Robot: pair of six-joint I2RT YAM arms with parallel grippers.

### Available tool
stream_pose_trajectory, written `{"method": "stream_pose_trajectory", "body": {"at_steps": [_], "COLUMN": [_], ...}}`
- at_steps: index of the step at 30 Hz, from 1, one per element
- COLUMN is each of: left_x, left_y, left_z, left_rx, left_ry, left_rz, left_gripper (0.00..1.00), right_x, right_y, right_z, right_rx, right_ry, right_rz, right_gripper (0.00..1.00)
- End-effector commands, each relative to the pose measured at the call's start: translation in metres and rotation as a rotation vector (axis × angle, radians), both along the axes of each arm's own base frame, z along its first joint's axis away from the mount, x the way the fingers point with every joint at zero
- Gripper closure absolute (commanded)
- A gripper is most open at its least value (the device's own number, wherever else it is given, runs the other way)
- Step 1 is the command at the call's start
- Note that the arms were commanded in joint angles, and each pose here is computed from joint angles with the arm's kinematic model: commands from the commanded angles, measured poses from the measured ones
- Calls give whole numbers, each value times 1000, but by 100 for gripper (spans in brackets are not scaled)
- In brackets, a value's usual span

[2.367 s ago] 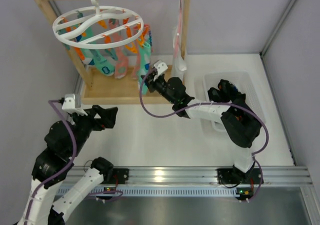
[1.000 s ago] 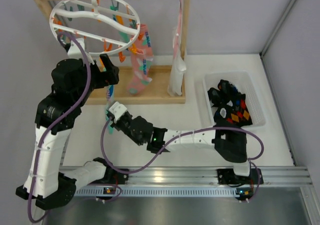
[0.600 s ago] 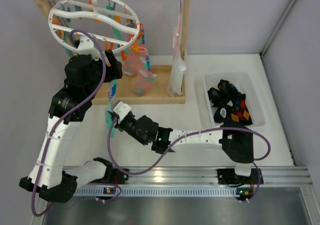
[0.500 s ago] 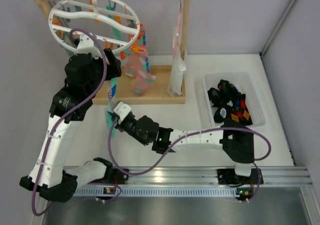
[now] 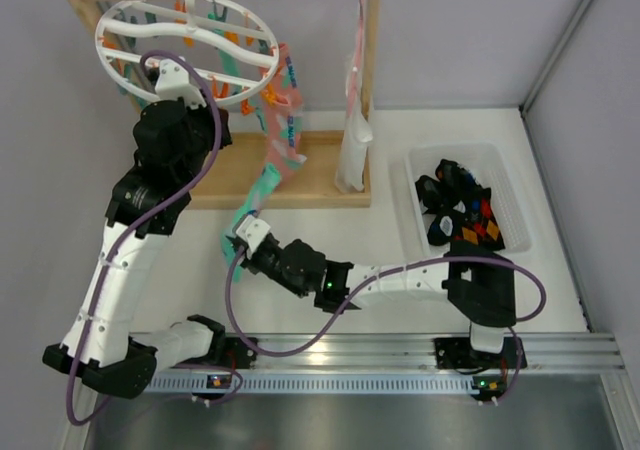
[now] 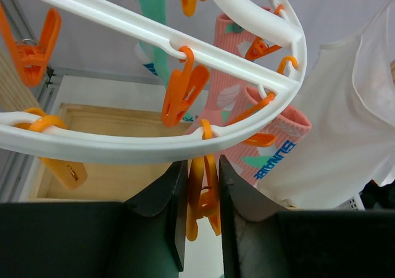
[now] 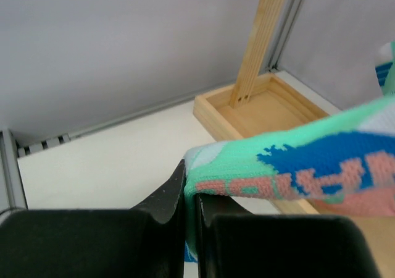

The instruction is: Remove the socks clipped to the hanger

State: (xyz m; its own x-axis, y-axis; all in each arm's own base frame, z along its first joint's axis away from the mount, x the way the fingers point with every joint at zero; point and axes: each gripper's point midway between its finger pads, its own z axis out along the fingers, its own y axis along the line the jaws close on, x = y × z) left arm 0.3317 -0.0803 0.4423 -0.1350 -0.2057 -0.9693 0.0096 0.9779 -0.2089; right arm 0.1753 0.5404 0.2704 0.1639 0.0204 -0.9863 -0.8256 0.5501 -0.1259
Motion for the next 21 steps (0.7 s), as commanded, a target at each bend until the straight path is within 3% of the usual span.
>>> {"method": "stream_pose_trajectory", "body": {"at_steps": [1, 3, 4, 6, 7, 9, 11, 12, 13, 21], "left_x": [4, 3, 0, -5, -13, -19, -31, -36, -46, -112], "left_y": [1, 0, 1, 2, 5, 7, 8, 8, 6, 15], "left_z": [16, 13, 10, 8, 12, 3, -1, -2, -5, -29], "left_rx": [-21, -22, -26, -41, -57, -71, -85, -96, -104, -148], "left_ry": [-61, -56, -53, -54, -67, -56, -61, -64, -69, -130], "left_rz": [11, 7, 3, 4, 7, 9, -10, -17, -46, -137], "left_gripper": [87, 87, 69, 50, 34, 19, 9, 6, 2, 2], "right_x": [-11, -12, -13, -8, -7, 5, 11, 22, 25, 92], "right_y": [-22, -38, -54, -82, -105, -143, -186, -210, -233, -426], "right_z": [45, 34, 51, 38, 57, 36, 54, 35, 47, 68], "right_rx": [129, 119, 151, 105, 132, 34, 55, -13, 15, -29], "right_ry": [-4, 5, 3, 36, 47, 108, 158, 233, 256, 316], "right_rz": [28, 9, -4, -72, -105, -226, -287, -353, -379, -925], "right_gripper": [100, 100, 100, 100, 100, 100, 100, 100, 100, 100]}}
